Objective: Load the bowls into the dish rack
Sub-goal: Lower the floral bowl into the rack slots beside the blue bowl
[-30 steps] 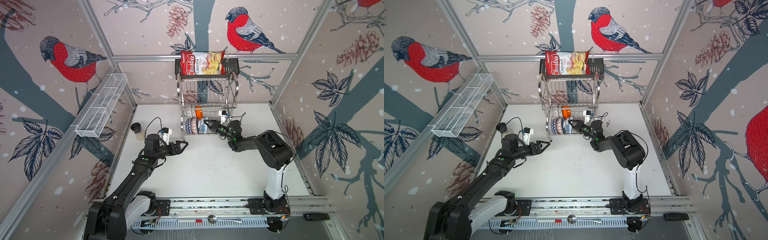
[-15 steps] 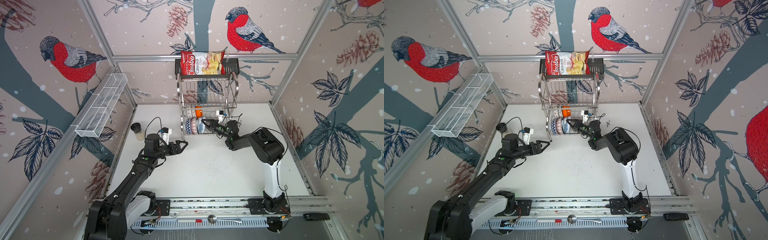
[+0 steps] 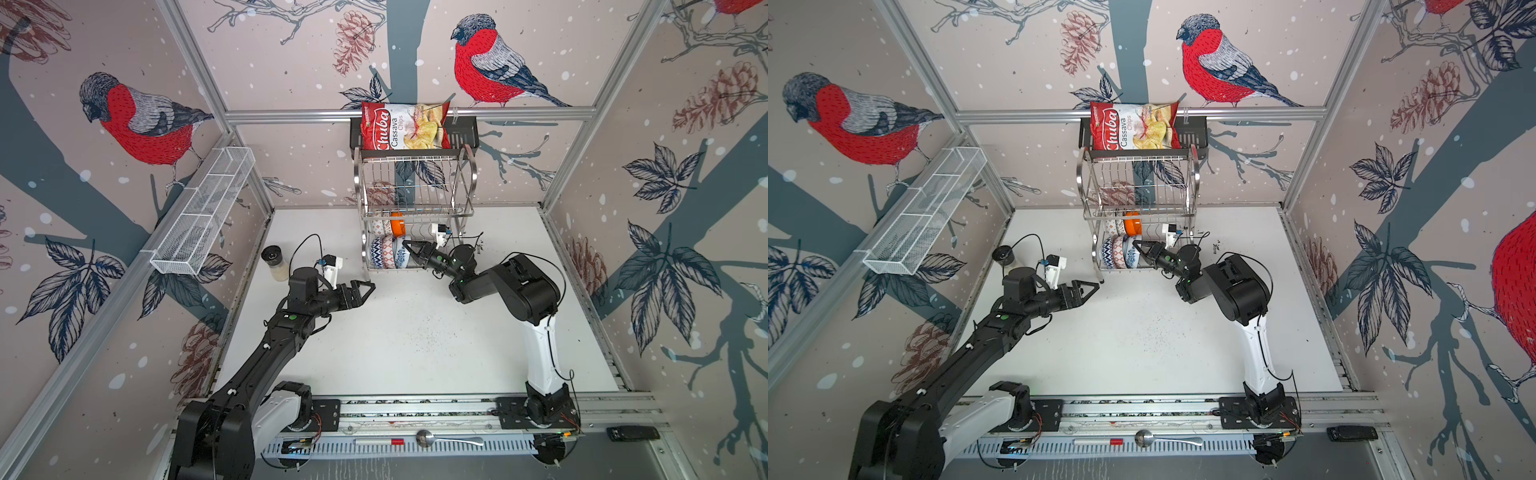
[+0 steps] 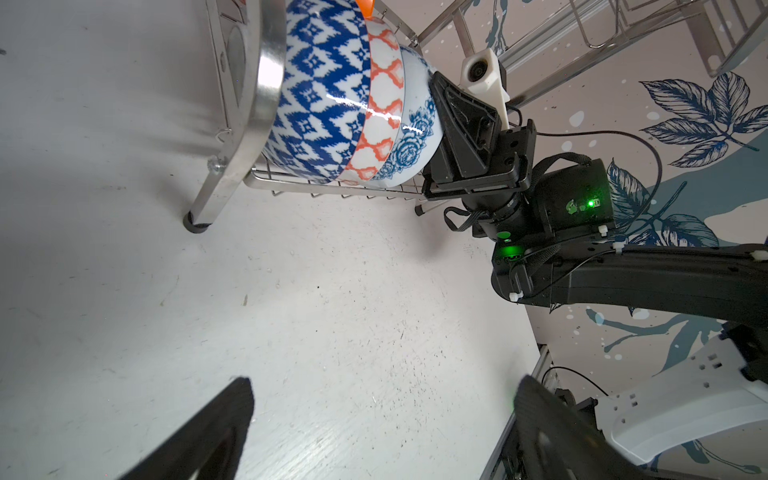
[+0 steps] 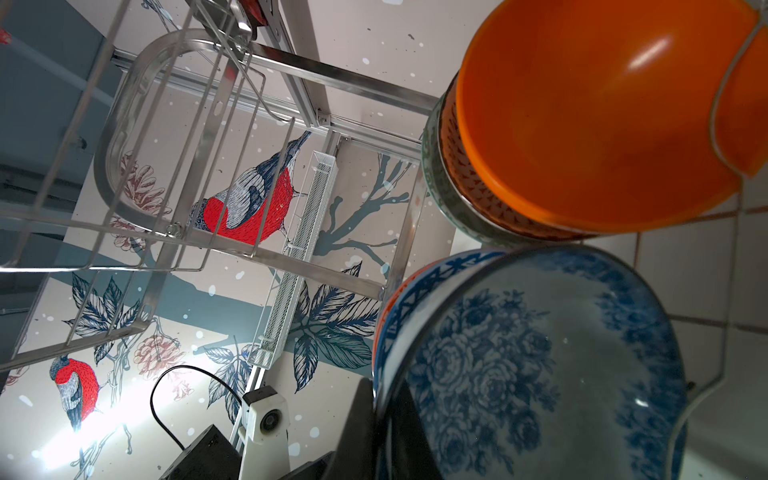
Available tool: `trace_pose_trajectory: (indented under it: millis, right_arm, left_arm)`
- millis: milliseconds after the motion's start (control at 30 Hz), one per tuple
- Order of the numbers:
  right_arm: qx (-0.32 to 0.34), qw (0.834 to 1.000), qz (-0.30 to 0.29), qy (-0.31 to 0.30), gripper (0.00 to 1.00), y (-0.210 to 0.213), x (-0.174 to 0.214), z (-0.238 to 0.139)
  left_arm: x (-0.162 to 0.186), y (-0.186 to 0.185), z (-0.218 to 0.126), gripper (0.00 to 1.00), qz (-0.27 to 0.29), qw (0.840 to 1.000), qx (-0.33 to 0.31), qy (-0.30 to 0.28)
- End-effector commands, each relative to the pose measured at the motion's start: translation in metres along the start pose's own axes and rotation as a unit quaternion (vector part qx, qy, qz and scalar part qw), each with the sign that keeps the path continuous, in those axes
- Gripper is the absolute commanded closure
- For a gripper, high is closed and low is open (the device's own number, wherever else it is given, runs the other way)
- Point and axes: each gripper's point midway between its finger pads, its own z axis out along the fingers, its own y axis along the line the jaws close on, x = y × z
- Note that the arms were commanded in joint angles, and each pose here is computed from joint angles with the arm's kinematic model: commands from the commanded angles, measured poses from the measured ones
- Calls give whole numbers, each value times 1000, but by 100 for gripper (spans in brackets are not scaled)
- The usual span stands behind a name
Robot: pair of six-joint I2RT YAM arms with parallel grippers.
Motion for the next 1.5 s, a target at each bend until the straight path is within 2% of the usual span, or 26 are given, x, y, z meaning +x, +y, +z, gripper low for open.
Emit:
trace_pose_trajectory:
  millis: [0,200,367,700,1067,1467]
  right_arm:
    - [2,1000,-13,1,100,1,-1,-2]
    - [52,998,-30,7,99,-15,-4,-4]
    - [68,997,-37,13,97,-20,-4,-5]
    - [114,991,-63,37,87,-30,2,-2]
    - [136,985,-93,55,81,-23,4,6]
    - [125,985,-106,57,74,-6,0,12]
  left_arm:
    - [-5,-3,0,2,9,1000,6,-7]
    - [-6,-1,0,2,3,1000,4,-7]
    - [-6,1,0,2,1,1000,4,-7]
    - [-8,5,0,2,-6,1000,0,-9]
    - [-9,7,-1,2,-11,1000,0,-11]
    - [-10,7,-2,2,-10,1000,-3,-12]
